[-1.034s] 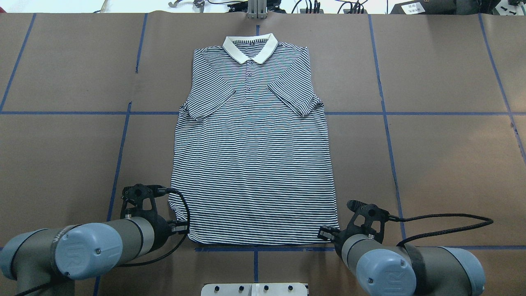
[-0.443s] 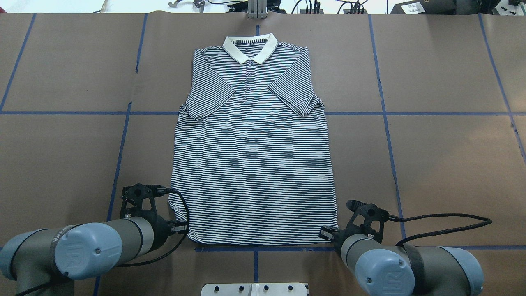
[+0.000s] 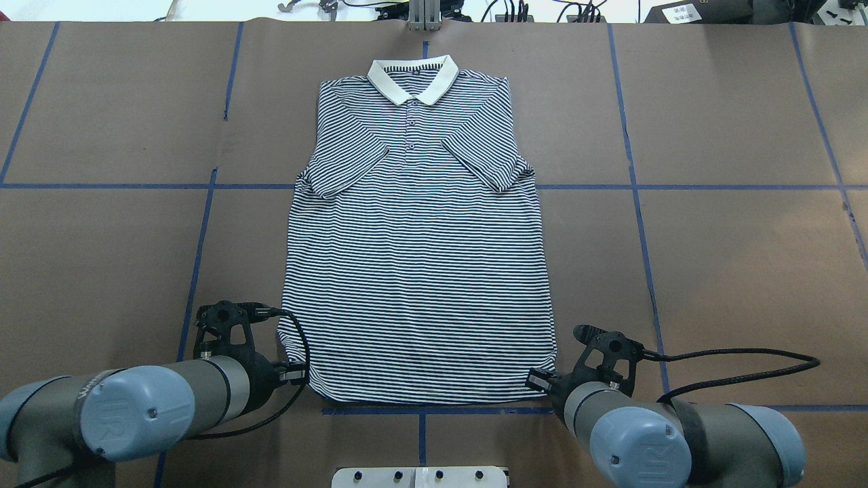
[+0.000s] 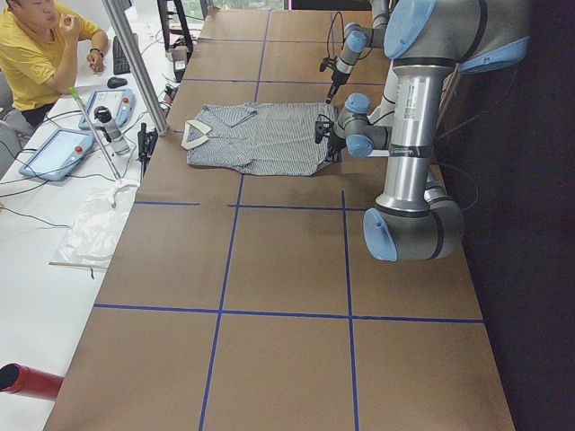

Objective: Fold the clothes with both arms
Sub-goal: 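Lift the hem with both grippers and fold it toward the collar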

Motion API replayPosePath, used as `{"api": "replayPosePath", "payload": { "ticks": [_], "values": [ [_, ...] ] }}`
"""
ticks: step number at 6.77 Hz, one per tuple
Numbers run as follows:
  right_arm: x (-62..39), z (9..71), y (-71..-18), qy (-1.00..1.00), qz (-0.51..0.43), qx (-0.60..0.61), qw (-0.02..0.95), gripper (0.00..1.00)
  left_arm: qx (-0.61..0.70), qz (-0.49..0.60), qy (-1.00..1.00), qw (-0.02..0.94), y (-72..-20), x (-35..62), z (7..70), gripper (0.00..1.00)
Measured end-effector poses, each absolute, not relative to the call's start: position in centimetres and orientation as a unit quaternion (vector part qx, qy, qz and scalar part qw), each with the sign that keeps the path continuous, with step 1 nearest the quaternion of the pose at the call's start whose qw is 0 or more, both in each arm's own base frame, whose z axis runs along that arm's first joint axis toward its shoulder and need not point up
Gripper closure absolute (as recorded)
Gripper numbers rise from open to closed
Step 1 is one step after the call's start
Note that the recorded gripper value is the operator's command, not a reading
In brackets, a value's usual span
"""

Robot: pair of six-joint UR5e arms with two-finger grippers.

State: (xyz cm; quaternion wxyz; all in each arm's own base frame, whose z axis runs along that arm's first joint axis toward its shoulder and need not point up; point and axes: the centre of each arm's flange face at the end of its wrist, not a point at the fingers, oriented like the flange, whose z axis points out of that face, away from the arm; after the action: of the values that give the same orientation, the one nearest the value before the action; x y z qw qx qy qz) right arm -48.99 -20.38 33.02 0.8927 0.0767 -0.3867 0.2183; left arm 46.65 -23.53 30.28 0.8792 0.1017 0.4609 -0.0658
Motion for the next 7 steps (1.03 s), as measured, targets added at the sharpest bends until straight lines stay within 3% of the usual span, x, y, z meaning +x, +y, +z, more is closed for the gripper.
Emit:
{"api": "replayPosePath", "payload": {
  "ticks": [4, 6, 7],
  "values": [
    [-34.6, 18.7, -17.3, -0.401, 0.193, 0.025, 0.895, 1.0, 0.018, -0.024, 0.462, 0.886, -19.6, 33.5, 16.5, 1.0],
    [-31.9, 14.6, -18.8, -0.397, 0.199, 0.012, 0.896, 1.0, 0.024, -0.015, 0.463, 0.886, -21.1, 32.2, 14.7, 1.0],
    [-31.3, 14.3, -20.7, -0.389, 0.194, 0.032, 0.9, 1.0, 0.059, -0.009, 0.453, 0.89, -24.4, 32.2, 14.4, 1.0]
  ]
}}
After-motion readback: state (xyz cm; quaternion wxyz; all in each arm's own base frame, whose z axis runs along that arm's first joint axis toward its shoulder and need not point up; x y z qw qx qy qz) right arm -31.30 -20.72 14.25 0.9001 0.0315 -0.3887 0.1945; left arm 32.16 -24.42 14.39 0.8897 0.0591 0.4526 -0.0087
